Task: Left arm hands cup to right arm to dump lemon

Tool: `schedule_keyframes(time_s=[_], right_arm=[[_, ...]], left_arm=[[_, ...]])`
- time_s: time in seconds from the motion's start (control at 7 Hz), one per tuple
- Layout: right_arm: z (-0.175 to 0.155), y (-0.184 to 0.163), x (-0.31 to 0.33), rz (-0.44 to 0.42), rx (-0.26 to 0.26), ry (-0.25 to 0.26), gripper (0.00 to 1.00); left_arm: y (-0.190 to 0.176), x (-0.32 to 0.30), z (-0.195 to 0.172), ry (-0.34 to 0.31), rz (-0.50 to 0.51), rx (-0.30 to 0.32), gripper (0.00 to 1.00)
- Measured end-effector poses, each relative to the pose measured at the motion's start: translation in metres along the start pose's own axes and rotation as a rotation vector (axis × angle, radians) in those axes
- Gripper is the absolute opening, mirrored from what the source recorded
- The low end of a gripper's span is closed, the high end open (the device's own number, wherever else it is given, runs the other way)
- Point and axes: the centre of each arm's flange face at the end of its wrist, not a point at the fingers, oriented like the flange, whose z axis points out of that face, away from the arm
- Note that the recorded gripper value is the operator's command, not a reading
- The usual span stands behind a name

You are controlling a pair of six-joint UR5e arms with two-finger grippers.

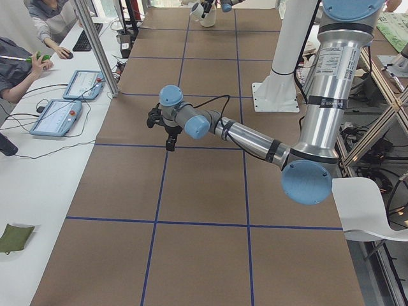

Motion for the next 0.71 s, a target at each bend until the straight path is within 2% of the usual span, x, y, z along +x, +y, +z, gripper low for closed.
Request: schedule_keyframes(time_s=[0.29,0.57,0.71], right_arm=[[0.062,-0.068,-0.029,-0.025,-0.028,0.0,0.13],[0.128,-0.126,-0.074,-0.054,-0.007,0.031,0.11],[0.161,-0.143,-0.103,-0.074,0.023,0.052,0.11]], left_arm=[[-0.004,0.005,-0.001,0.005,-0.016,-0.002,1.0],[-0.02,0.028,-0.006,0.022,-0.092,0.009,1.0],[-0.03,0.054,-0.004,0.042,-0.136,0.009,1.0]])
